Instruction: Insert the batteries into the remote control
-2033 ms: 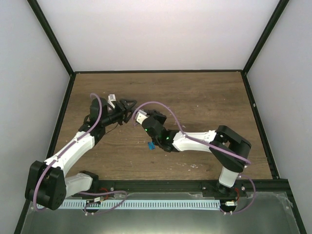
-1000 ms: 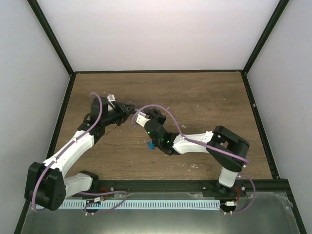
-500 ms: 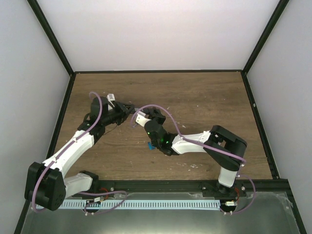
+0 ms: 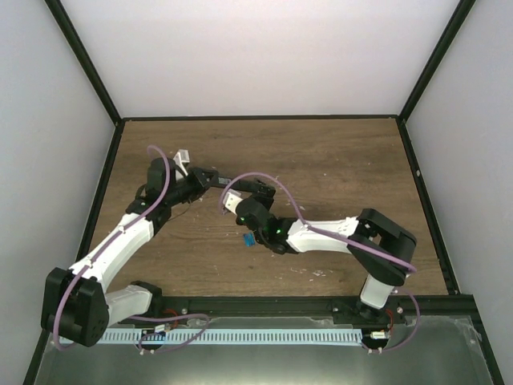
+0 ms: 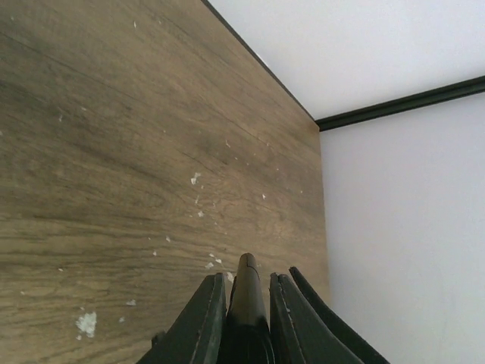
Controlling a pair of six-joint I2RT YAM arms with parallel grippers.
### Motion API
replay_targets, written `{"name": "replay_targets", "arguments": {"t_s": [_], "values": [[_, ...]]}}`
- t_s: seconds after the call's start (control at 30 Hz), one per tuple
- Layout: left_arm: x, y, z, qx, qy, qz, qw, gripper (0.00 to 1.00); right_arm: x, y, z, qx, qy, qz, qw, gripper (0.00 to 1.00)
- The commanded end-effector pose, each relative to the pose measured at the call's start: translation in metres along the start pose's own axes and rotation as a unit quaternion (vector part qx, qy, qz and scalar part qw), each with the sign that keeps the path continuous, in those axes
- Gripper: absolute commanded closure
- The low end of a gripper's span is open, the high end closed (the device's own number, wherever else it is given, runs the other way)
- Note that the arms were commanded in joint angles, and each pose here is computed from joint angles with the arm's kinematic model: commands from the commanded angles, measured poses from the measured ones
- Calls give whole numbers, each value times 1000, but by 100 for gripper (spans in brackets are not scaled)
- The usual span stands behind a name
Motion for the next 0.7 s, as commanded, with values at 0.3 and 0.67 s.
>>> {"name": "replay_targets", "arguments": {"t_s": [0.3,0.67], "values": [[-10,-1,-2,87,104,155,979,91,19,-37,-42,-231,-114,139,956,0],[5,-3,-3,144,185,182,955,92,36,-33,-62,-315,-174,114,926,3]]}}
Point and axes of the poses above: each gripper's point midway between its finger pads, its own z axis out along the fingers, its own y axis along the line the jaws close on, x = y × z, the point moved 8 cm from there along -z, back along the fingers, and after that the axes turned 1 degree about -z, right-handed, at the moved point
